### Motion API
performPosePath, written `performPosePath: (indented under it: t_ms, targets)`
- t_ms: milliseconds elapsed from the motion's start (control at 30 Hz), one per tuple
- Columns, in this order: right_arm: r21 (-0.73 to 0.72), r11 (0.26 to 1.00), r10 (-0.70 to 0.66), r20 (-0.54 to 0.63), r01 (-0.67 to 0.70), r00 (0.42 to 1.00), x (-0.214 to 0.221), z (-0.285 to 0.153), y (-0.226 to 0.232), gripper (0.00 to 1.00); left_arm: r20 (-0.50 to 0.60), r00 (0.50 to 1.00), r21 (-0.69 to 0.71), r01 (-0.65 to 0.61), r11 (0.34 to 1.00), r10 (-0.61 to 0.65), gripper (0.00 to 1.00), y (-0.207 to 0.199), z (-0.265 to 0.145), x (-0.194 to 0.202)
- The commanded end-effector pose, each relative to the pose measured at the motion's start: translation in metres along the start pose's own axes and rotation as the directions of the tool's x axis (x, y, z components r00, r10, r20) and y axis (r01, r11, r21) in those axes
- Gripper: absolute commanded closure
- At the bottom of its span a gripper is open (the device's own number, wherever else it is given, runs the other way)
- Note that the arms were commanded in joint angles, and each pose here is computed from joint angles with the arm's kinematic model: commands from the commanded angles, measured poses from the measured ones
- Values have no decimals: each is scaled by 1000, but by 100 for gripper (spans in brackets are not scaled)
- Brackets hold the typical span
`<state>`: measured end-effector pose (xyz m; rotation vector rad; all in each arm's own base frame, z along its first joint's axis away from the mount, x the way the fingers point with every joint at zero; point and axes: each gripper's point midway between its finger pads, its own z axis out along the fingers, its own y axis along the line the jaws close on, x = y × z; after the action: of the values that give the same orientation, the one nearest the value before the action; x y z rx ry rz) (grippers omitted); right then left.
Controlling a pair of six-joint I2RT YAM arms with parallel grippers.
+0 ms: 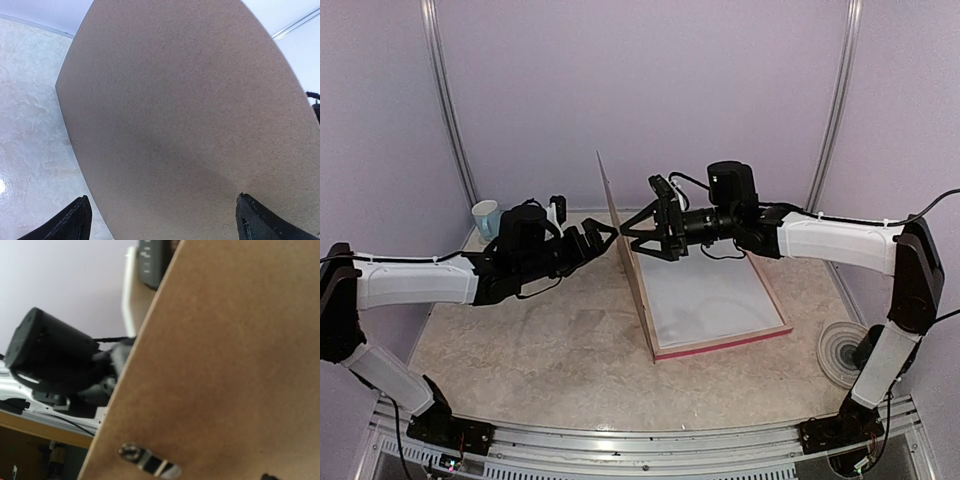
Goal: Put the photo into the frame
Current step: Pick up the backboard from the center of the board.
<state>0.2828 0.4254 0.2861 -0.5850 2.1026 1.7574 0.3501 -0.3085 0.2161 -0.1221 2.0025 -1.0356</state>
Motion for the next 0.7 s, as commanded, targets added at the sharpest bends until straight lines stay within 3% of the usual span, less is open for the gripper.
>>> performPosePath:
  t_ms: [0,667]
  targets:
    - [22,1000,10,-11,-10,1000,7,-5,-9,14,43,999,62,-3,998,1,1,-27,-12,-24]
    - [21,1000,14,-12,-14,1000,6,-4,-13,14,55,996,183,59,981,-70,1,-66,-23,-46]
